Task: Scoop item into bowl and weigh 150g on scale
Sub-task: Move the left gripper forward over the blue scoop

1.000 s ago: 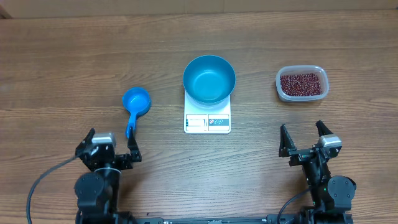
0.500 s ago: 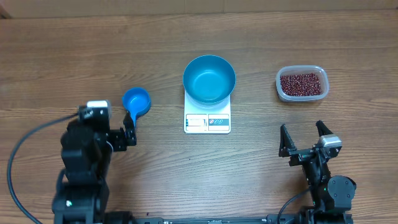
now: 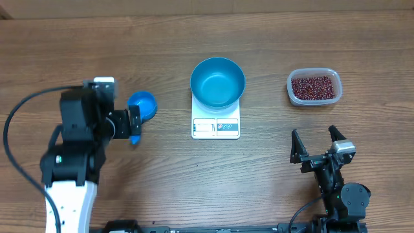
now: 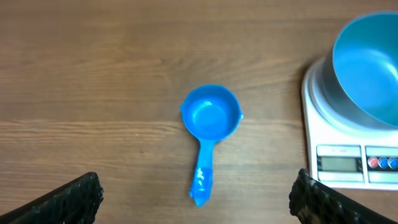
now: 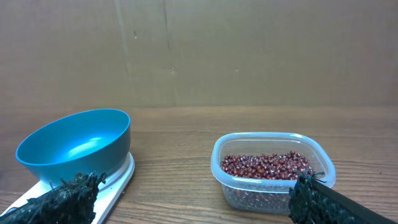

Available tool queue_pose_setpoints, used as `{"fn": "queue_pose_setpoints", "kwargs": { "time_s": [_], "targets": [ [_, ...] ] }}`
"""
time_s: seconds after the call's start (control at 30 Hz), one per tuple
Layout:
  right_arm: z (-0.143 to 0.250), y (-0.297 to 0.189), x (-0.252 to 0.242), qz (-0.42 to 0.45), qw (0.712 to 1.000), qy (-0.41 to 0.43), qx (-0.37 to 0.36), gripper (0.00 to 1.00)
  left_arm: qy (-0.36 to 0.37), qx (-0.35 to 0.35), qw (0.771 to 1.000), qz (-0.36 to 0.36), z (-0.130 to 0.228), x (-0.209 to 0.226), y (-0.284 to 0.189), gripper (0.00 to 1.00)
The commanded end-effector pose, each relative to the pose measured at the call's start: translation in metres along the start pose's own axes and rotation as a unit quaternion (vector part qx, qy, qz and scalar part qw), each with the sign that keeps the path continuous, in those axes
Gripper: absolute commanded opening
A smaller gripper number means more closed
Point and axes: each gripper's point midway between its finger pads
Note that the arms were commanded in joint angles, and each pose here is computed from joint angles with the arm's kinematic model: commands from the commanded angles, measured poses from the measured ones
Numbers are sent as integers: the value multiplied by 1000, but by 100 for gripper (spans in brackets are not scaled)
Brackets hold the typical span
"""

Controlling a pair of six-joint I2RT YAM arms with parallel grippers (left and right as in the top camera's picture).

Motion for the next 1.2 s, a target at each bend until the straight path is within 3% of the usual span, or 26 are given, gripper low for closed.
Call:
{"fn": "queue_pose_setpoints", "kwargs": {
  "time_s": [0.0, 0.37, 1.17],
  "targets": [
    [2, 0, -2, 4, 1000, -3, -2, 100, 7, 8, 1000, 24, -17, -6, 2, 100],
    [2, 0, -2, 4, 1000, -3, -2, 100, 4, 107, 994, 33, -20, -5, 32, 100],
    [2, 0, -2, 4, 1000, -3, -2, 100, 18, 229, 972, 43, -14, -4, 79, 100]
  ]
}}
Point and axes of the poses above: each gripper's point midway between its finger pads, its own y axis out along the fingers, its own x axis along the line the jaws close on, z = x × y, and after that the axes turned 4 degrees about y, right-handed
